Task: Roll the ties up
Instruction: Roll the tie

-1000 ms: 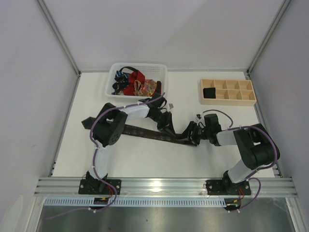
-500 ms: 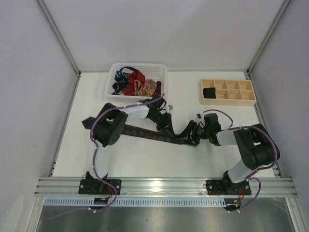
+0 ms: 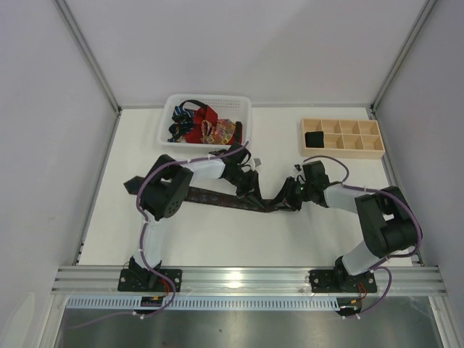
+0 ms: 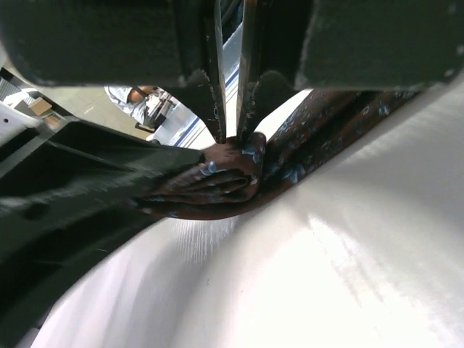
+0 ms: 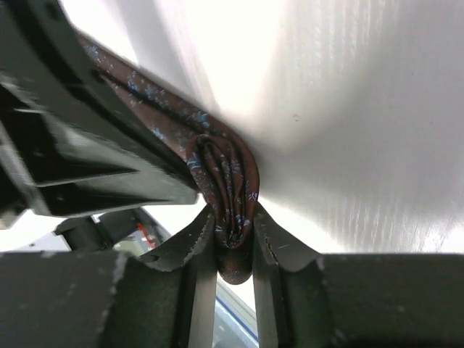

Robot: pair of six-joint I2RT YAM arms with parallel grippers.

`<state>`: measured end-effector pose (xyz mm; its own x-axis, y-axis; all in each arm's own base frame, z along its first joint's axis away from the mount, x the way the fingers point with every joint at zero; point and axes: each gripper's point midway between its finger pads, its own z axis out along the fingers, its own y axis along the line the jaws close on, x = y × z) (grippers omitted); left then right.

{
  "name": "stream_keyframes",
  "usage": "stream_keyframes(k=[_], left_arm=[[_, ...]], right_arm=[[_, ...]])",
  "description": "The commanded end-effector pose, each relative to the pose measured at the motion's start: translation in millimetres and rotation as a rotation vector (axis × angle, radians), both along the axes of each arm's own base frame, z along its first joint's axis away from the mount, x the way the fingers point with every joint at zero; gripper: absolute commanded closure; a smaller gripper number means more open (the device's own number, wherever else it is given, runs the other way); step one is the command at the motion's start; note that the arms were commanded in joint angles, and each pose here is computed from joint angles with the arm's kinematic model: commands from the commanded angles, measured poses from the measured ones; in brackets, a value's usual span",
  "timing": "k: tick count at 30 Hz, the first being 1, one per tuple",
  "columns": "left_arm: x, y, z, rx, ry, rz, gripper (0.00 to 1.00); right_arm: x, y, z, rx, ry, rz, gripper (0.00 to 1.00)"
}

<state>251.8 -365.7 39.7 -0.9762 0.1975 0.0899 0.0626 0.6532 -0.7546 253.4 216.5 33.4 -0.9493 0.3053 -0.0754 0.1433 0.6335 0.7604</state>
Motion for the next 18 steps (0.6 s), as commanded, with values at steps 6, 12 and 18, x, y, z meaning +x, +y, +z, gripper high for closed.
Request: stream_keyframes(k=[6,12,18], left_arm=[[-7,-41,4,-0.048,0.002,-0.057,0.84],[-11,-70,13,-0.086,-0.003,-0.082,0.83],[-22,-87,15,-0.116,0.014,-0.097,0.83]], right_arm=[[-7,-19,30,-0.176,-0.026,0.117,0.76],[-27,-34,35,-0.257,0.045,0.148,0.77],[-44,-48,40,-0.33,0.131,0.105,0.78]])
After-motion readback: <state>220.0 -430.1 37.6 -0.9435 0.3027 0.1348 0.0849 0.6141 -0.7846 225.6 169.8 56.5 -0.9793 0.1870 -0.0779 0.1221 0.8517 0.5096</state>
